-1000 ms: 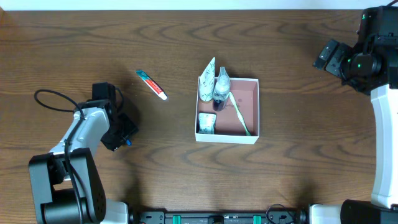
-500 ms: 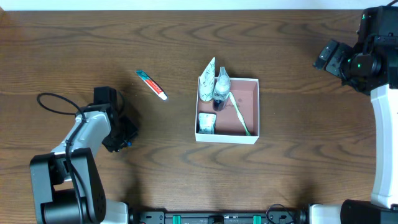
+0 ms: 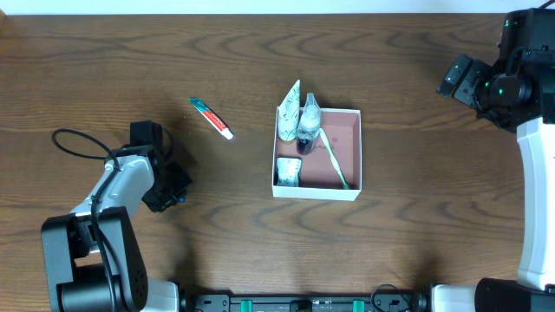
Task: Pack container
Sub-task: 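Grasp the blue razor with left gripper and lift it, then carry the razor with left gripper into the box and release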
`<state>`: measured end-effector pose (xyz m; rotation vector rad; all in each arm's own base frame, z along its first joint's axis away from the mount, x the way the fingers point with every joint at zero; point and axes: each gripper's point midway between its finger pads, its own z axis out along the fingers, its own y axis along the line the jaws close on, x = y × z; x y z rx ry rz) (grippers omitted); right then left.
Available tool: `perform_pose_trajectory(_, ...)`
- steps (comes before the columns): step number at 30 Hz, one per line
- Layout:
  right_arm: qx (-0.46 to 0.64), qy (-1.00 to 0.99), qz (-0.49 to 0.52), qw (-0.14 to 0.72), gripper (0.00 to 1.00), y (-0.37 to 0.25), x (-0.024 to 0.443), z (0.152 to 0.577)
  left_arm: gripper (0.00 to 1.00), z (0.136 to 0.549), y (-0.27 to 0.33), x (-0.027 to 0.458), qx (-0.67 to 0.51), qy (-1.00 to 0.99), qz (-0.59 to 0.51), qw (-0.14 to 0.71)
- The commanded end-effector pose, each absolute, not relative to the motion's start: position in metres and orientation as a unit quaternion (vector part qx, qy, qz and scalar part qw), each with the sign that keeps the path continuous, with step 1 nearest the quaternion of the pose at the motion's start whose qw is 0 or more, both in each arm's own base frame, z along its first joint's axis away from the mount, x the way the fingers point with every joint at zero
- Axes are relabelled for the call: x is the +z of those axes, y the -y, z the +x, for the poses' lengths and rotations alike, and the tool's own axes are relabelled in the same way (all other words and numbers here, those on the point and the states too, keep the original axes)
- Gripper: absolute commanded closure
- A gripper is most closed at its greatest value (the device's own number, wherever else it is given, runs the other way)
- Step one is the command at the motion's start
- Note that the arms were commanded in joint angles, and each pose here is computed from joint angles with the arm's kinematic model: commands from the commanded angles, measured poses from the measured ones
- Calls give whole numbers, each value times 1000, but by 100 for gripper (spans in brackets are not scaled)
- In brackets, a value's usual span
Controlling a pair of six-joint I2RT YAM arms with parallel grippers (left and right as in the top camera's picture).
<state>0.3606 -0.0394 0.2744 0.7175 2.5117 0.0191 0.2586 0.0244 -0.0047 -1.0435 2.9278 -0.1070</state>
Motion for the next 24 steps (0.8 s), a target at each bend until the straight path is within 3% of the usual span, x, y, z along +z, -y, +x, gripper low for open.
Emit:
perform_pose_trajectory(1, 5, -925, 272, 264, 1, 42, 276, 361, 94, 274, -14, 16, -73, -953, -294, 36)
perform_pose_trajectory(6, 5, -925, 272, 264, 1, 42, 276, 361, 94, 304, 16, 81, -160, -960, -211, 96)
perform_pose_trajectory(10, 5, -925, 272, 264, 1, 42, 276, 361, 94, 320, 60, 160, -246, -946, -102, 184)
perform_pose_trajectory(16, 5, -925, 272, 264, 1, 42, 276, 361, 94, 305, 127, 260, -298, -901, 42, 313)
perform_pose_trajectory(20, 5, -925, 272, 264, 1, 42, 276, 361, 94, 284, 177, 293, -323, -867, 121, 359)
perform_pose_trajectory(24, 5, -925, 272, 264, 1, 42, 276, 361, 94, 278, 217, 289, -290, -870, 137, 375)
